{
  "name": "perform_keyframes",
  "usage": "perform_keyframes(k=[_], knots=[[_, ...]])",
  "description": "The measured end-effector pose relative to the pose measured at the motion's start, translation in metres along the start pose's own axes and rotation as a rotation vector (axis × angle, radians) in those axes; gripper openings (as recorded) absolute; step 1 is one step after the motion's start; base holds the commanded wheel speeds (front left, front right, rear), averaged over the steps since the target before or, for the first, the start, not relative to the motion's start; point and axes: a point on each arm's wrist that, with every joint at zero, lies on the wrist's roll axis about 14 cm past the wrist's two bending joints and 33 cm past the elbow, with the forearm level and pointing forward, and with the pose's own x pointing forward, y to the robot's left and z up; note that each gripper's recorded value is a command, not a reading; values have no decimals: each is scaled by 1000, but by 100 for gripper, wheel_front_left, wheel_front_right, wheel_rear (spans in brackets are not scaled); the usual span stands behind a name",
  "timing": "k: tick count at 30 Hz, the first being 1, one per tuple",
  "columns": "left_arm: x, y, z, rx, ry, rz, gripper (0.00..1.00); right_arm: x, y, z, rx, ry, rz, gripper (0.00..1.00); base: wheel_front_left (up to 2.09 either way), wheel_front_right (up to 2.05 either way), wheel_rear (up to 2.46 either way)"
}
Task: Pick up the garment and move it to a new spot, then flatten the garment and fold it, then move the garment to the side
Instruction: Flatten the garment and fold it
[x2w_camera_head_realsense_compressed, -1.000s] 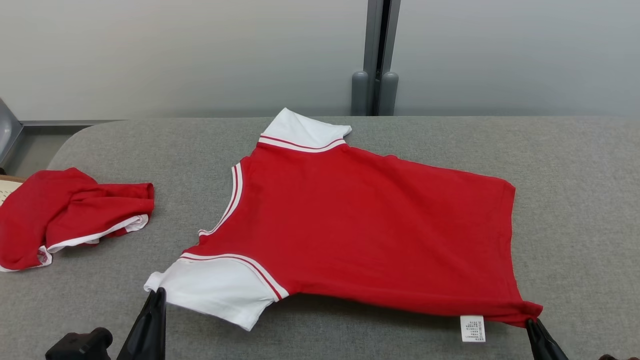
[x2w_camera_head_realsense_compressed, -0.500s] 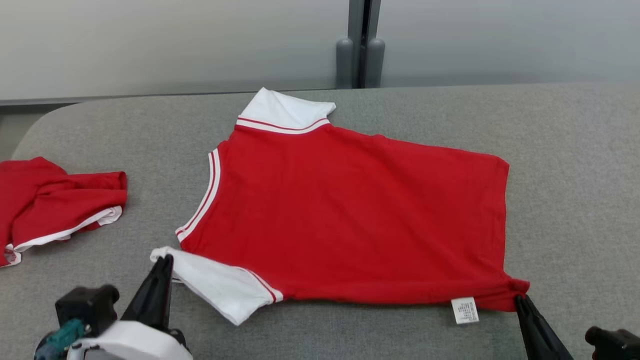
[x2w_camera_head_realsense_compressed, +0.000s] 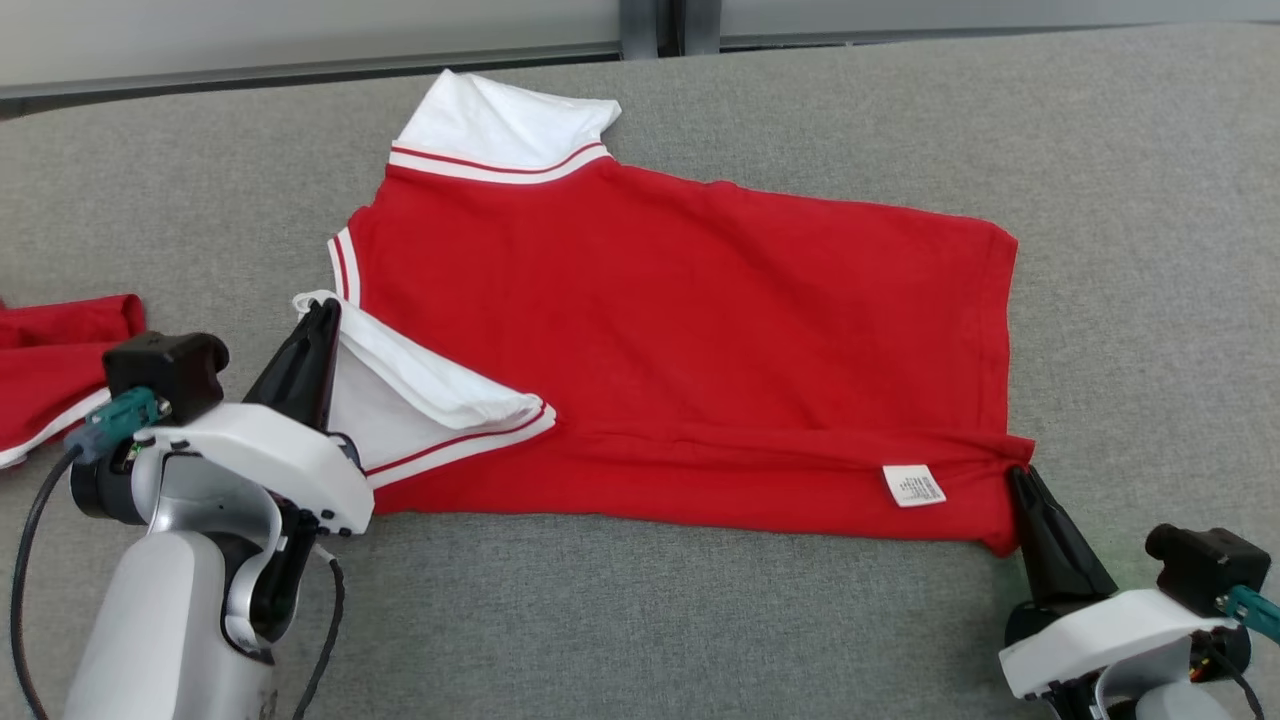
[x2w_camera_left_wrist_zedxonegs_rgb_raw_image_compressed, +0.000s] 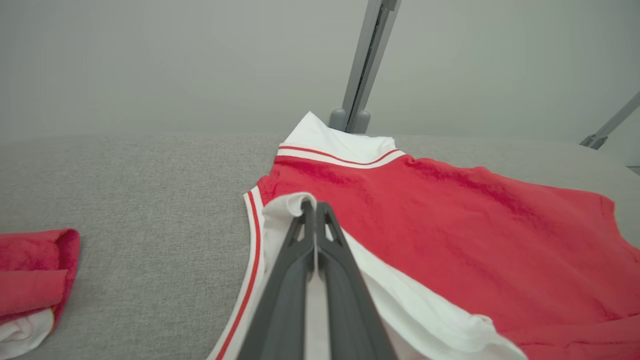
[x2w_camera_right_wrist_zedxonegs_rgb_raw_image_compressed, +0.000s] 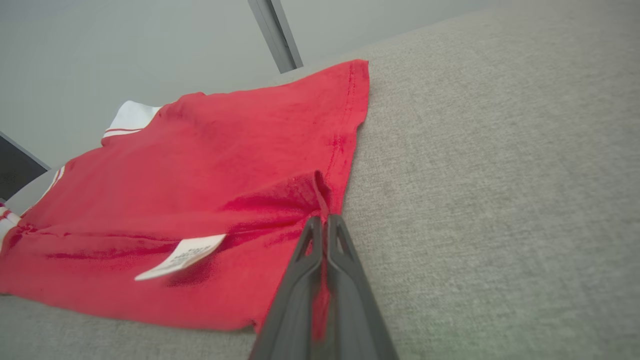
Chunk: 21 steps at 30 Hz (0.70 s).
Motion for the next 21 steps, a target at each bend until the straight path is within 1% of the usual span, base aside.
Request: perform_keyframes(k=[2, 3, 4, 5, 6, 9, 15, 18, 21], knots=[[13, 2, -11, -12, 38, -3, 0, 6, -1, -3, 0, 12, 0, 0, 0, 0, 0], [18, 2, -17, -19, 55, -4, 15, 9, -1, -2, 2, 5, 2, 2, 0, 0, 0], [22, 3, -22, -24, 64, -2, 77, 11, -1, -1, 2, 1, 4, 39, 0, 0, 0], [25, 3, -27, -31, 76, 0, 100, 13, -1, 0, 0, -5, 4, 92, 0, 0, 0], [27, 3, -29, -42, 74, -2, 100, 14, -2, 2, -5, -16, 4, 100, 0, 0, 0], [28, 6, -23, -46, 16, 10, 100, 16, -4, 18, -46, -81, 8, 100, 0, 0, 0], [10, 19, 9, -14, -218, 90, 100, 15, -2, 75, -165, -270, -5, 100, 0, 0, 0], [-5, 17, 24, 33, -314, 105, 100, 10, 2, 90, -218, -317, -10, 100, 0, 0, 0], [-22, 13, 33, 76, -370, 113, 100, 4, 5, 97, -267, -335, -13, 100, 0, 0, 0]])
